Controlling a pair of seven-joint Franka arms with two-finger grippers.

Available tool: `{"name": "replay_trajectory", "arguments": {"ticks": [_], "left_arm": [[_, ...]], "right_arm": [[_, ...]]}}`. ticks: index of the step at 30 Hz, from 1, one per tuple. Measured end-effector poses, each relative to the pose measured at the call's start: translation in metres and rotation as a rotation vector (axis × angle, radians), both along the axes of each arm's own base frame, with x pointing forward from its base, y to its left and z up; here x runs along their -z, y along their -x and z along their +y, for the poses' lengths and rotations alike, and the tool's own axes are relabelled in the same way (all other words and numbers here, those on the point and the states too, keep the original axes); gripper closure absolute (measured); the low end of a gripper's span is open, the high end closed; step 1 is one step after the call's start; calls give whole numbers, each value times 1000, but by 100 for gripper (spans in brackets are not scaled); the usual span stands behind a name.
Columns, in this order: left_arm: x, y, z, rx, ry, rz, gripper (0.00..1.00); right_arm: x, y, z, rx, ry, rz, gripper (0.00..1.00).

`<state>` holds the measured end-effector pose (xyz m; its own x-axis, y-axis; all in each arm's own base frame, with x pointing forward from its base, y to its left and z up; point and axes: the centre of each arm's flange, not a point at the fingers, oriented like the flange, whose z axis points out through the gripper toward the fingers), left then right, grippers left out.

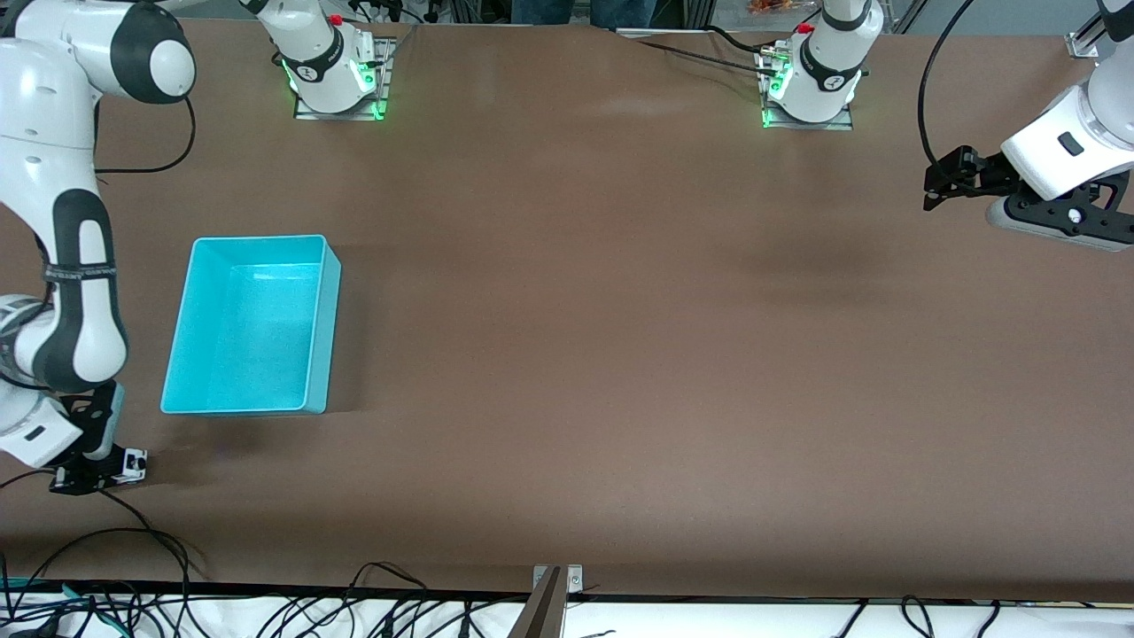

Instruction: Wind and store white jeep toy

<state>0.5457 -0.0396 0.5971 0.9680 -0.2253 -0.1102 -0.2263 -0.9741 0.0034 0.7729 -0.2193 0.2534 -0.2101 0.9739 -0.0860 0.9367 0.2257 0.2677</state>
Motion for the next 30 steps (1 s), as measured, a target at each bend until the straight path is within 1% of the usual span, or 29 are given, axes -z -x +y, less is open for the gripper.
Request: {"name": "replay_trajectory", "arguments": {"ticks": [6,10,14,20,27,30], "left_arm": [[1,-1,1,-2,0,3,0],[1,-1,2,-4,0,2,0],[1,-1,4,-7,0,3,0],[1,-1,6,-11,0,3,0],[1,-1,9,-16,0,3,0],[1,-2,13,-24,0,3,0]], "right_arm": [[-62,7,4,60,-40,56,47],[-107,18,8,133,-76,110,47],[-147,30,14,208,-100,153,47],[-192,45,37,358,-97,219,47],[-233,69,86,522,-105,342,47],[-245,79,108,596,-104,373,47]]}}
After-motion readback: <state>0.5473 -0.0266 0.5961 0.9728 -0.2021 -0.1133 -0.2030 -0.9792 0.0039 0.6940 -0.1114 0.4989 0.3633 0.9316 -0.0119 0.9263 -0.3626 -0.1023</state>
